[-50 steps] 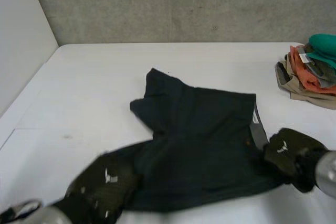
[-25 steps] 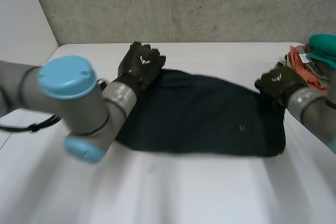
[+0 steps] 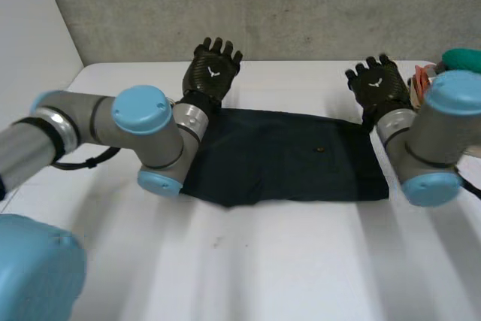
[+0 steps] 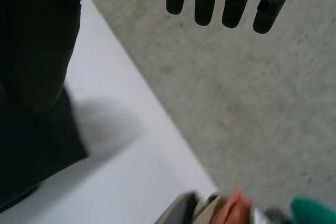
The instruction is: Fold the laundry.
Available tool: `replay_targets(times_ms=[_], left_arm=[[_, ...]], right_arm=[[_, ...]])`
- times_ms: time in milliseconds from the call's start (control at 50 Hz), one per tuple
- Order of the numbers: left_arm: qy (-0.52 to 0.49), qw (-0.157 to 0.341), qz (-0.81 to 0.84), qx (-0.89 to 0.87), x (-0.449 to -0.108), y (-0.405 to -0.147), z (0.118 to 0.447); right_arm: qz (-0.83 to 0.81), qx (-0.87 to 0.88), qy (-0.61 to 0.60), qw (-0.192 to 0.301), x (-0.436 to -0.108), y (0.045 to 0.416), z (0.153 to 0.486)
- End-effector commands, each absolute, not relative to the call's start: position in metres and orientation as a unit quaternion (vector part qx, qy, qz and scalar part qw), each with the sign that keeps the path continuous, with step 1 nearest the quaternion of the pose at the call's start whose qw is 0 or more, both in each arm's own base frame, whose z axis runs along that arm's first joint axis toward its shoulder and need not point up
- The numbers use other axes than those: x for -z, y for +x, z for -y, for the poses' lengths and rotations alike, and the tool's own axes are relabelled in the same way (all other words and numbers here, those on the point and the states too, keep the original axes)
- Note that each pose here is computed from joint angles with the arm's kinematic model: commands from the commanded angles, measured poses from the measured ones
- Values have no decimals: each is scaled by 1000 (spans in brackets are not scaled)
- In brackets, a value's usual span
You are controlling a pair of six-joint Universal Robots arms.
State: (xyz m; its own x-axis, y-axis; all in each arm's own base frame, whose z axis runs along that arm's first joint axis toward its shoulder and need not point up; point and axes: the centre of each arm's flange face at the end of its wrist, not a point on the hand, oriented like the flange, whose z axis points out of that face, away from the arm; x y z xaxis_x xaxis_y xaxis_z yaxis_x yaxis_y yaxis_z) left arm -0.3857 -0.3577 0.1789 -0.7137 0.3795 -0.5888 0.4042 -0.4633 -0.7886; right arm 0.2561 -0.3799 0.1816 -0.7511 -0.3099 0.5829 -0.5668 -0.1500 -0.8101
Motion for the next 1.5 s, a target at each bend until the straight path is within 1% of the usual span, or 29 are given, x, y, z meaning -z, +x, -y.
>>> replay_targets(times_ms=[20, 140, 200, 280, 340, 420, 480, 540, 620, 700, 720, 800, 820, 840, 880, 900, 940, 1000, 1060, 1140, 1180, 1200, 1220, 1260, 1280, 1360, 1380, 1420, 1500], left_arm=[[382, 5, -535, 754, -203, -364, 322], [378, -14, -554, 741, -203, -356, 305], [372, -29, -565, 736, -200, -356, 301], [366, -43, -571, 734, -199, -357, 298], [364, -44, -573, 733, -198, -357, 297], [364, -43, -574, 732, -200, -356, 296], [360, -44, -568, 739, -211, -354, 293], [359, -44, -565, 742, -217, -351, 290], [353, -43, -563, 746, -227, -346, 286], [345, -50, -567, 746, -231, -340, 281], [344, -52, -569, 745, -231, -339, 280], [332, -57, -575, 745, -234, -333, 281], [331, -58, -576, 745, -234, -333, 281], [327, -60, -577, 746, -235, -332, 281], [324, -60, -578, 746, -237, -330, 281], [324, -61, -579, 746, -237, -329, 281], [321, -63, -582, 744, -237, -327, 279], [318, -68, -586, 742, -236, -325, 275], [319, -73, -589, 739, -234, -325, 272], [318, -75, -584, 743, -237, -327, 271], [316, -77, -580, 747, -241, -328, 272], [314, -78, -577, 750, -243, -330, 273], [310, -83, -570, 757, -251, -333, 273], [306, -93, -560, 764, -260, -339, 271], [302, -99, -556, 768, -264, -342, 271], [280, -132, -551, 775, -279, -357, 263], [273, -139, -557, 772, -282, -361, 260], [269, -146, -566, 765, -281, -367, 257], [280, -158, -587, 744, -272, -387, 245]], right_arm=[[769, -553, 321, 6, -197, 231, 321], [809, -498, 312, -36, -177, 216, 310], [803, -506, 313, -40, -172, 216, 313], [799, -512, 314, -34, -140, 220, 325], [796, -518, 313, -29, -130, 221, 331], [785, -545, 295, 15, -132, 211, 340], [752, -589, 288, 66, -157, 196, 345], [733, -600, 292, 129, -182, 164, 350], [721, -583, 316, 203, -187, 134, 359], [685, -584, 362, 242, -194, 136, 361], [672, -591, 378, 237, -197, 145, 359], [578, -653, 463, 158, -214, 221, 334], [537, -672, 497, 117, -216, 250, 317], [512, -680, 516, 92, -217, 265, 307], [475, -685, 550, 48, -213, 289, 285], [452, -678, 580, 13, -204, 304, 266], [437, -657, 613, -20, -184, 318, 244], [405, -618, 672, -42, -152, 331, 205], [377, -600, 706, -24, -142, 331, 190], [383, -603, 700, -24, -148, 328, 191], [400, -620, 674, -30, -166, 325, 197], [423, -644, 636, -41, -189, 318, 206], [438, -654, 614, -51, -199, 314, 211], [471, -671, 566, -83, -217, 308, 218], [509, -678, 516, -125, -227, 303, 225], [583, -679, 393, -210, -248, 289, 251], [593, -679, 373, -220, -253, 285, 257], [614, -673, 342, -228, -258, 275, 268], [682, -639, 294, -201, -256, 248, 294]])
